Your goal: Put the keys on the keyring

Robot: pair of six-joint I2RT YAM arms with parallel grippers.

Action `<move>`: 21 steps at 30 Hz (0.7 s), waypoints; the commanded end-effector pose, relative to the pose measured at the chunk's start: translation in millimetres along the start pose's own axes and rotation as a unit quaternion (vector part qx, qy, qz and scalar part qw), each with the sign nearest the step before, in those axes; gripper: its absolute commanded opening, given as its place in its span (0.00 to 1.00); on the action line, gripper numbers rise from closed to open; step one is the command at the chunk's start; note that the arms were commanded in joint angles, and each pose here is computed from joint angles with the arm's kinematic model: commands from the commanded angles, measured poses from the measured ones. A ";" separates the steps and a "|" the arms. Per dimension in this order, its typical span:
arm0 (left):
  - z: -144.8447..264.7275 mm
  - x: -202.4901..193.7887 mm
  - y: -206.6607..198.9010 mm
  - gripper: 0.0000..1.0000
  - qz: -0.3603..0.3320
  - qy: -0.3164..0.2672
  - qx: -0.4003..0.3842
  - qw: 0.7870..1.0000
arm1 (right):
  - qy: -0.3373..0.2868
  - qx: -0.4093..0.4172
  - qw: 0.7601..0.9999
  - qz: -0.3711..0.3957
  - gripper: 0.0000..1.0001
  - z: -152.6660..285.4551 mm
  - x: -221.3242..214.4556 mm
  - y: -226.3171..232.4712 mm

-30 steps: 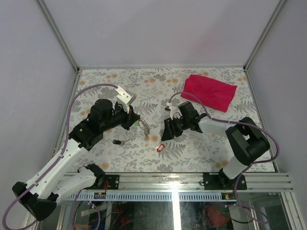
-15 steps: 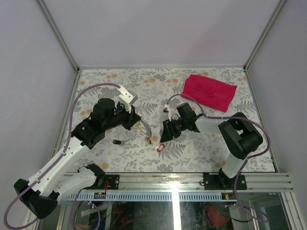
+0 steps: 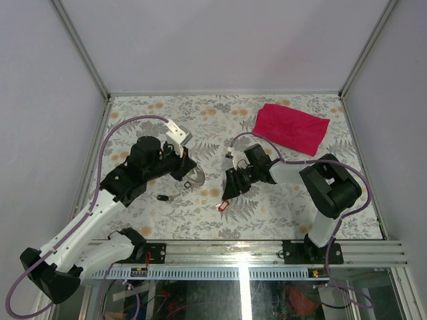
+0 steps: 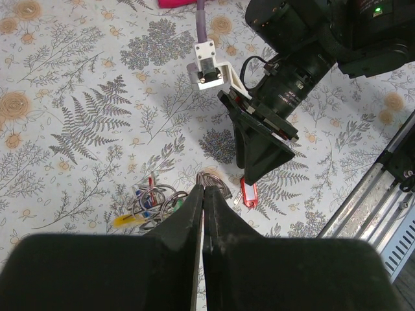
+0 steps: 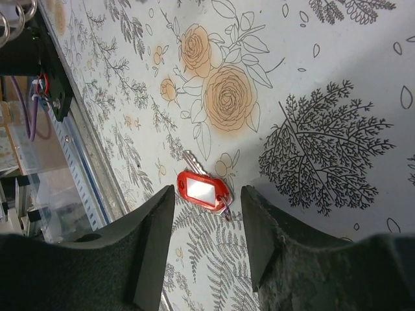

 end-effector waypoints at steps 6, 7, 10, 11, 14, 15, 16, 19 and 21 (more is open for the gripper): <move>2.0 22.9 -7.6 0.00 -0.015 -0.042 -0.021 0.999 | 0.018 0.010 1.000 -0.001 0.51 6.8 -17.4 11.9; 1.9 23.2 -7.7 0.00 -0.015 -0.041 -0.021 0.999 | 0.019 0.011 1.000 -0.001 0.50 7.6 -18.6 12.7; 0.9 23.3 -8.0 0.00 -0.015 -0.040 -0.022 0.999 | 0.019 0.018 1.000 -0.003 0.49 8.6 -20.1 15.2; 1.0 23.8 -8.2 0.00 -0.015 -0.040 -0.022 0.999 | 0.019 0.020 1.000 -0.003 0.49 8.7 -20.0 15.7; 0.3 24.0 -7.8 0.00 -0.014 -0.040 -0.022 0.999 | 0.019 0.020 1.000 -0.002 0.47 9.5 -19.8 16.5; 0.2 24.2 -8.2 0.00 -0.015 -0.039 -0.023 0.999 | 0.018 0.019 1.000 -0.002 0.46 9.7 -19.6 16.7; 0.1 24.1 -8.1 0.00 -0.014 -0.039 -0.023 0.999 | 0.018 0.019 1.000 -0.002 0.46 9.8 -19.6 16.6; -0.6 24.3 -8.1 0.00 -0.014 -0.038 -0.023 0.999 | 0.020 0.015 1.000 -0.002 0.44 10.8 -20.6 16.8; -0.4 24.5 -8.4 0.00 -0.014 -0.038 -0.024 0.999 | 0.021 0.009 1.000 -0.003 0.44 11.8 -21.5 16.6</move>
Point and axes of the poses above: each gripper's point midway between its finger pads, its own z axis back along the fingers, its own y axis along the line the jaws close on, x = y × z, the point moved 6 cm from there along z, back along the fingers, and after that the axes turned 14 degrees about z, right-handed, at the moved point
